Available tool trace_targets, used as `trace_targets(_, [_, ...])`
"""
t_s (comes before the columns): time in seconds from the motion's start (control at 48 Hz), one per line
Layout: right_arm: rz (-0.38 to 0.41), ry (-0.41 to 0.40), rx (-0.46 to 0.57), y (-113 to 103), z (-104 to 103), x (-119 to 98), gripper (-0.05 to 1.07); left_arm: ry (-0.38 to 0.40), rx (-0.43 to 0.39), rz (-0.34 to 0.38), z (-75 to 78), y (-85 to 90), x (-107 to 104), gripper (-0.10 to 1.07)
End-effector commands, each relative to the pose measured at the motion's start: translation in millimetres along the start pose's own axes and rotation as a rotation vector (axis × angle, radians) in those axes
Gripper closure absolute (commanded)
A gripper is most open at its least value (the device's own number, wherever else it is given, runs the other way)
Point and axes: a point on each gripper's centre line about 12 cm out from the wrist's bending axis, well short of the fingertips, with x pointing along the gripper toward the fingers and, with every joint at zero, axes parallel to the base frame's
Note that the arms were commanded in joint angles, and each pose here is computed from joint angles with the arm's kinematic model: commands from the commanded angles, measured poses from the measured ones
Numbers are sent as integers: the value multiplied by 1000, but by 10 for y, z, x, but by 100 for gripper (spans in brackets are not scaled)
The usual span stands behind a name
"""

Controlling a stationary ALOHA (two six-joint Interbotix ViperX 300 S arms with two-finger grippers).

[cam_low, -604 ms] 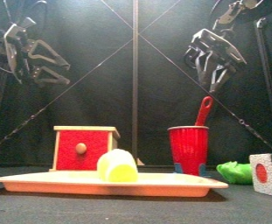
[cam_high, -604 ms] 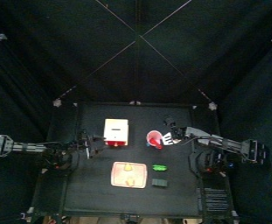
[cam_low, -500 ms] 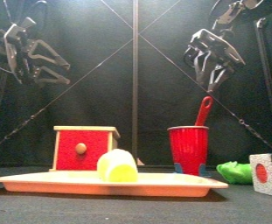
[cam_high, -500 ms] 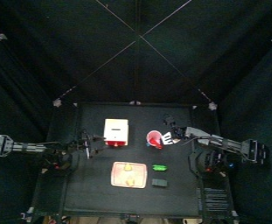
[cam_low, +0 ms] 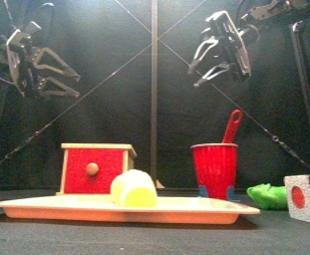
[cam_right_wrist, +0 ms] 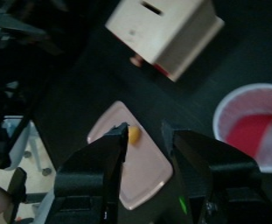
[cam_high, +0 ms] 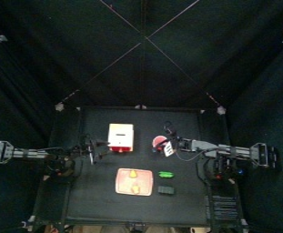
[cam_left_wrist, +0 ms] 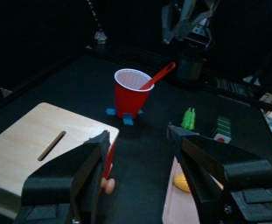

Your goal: Grasp drawer handle

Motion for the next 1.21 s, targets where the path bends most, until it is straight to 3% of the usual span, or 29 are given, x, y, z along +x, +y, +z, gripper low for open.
trace_targets(0.0, [95, -104, -63, 99, 114, -43, 31, -11, -23, 11, 40, 5, 22, 12])
trace_targets(0.188, [173, -176, -168, 115, 125, 19, 43, 45, -120, 48, -84, 32, 45, 25])
trace_targets(0.542, [224, -178, -269, 46, 45, 391, 59, 84, -267, 79, -138, 24, 47, 51])
trace_targets(0.688, [196, -191, -257, -83, 134, 559, 60, 129, -336, 72, -215, -52, 59, 51])
trace_targets(0.958, [136, -201, -263, -340, 361, 1083, 61, 229, -409, 70, -393, -216, 184, 50])
trace_targets(1.188, [108, -147, -318, -510, 296, 1470, 61, 285, -470, 90, -495, -311, 325, 39])
